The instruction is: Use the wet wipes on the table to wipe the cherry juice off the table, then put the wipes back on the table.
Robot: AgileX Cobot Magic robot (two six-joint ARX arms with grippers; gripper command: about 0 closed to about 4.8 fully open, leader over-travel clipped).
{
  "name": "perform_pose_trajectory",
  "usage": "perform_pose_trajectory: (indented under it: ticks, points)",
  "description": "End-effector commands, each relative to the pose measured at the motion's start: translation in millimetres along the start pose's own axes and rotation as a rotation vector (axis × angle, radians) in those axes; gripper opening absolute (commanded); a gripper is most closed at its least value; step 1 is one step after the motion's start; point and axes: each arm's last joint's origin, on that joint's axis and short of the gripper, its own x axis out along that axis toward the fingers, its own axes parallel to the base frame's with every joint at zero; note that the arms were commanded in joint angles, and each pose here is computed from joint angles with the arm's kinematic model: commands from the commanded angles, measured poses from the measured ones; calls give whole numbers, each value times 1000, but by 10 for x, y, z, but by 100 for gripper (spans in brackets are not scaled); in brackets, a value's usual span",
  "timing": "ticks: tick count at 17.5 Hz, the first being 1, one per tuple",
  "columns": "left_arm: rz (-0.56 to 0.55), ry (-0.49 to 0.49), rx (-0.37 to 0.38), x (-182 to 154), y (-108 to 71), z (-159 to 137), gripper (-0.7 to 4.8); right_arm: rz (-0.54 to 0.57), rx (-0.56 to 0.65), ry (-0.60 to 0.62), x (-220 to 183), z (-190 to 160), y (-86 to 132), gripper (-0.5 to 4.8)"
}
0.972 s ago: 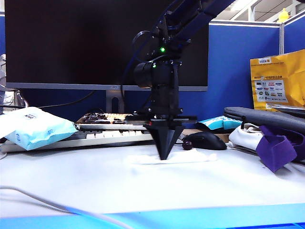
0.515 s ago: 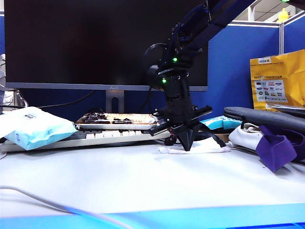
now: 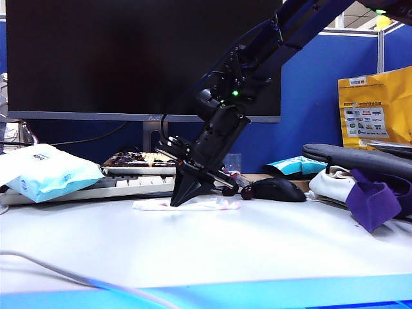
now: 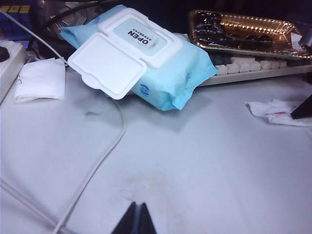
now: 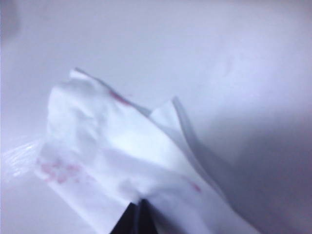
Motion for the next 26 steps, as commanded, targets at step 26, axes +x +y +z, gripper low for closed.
perform_pose_trajectory:
  ticks: [26]
  points:
    - [-2, 13, 0, 5, 1, -26, -4, -714, -7, 553, -191, -537, -262, -1]
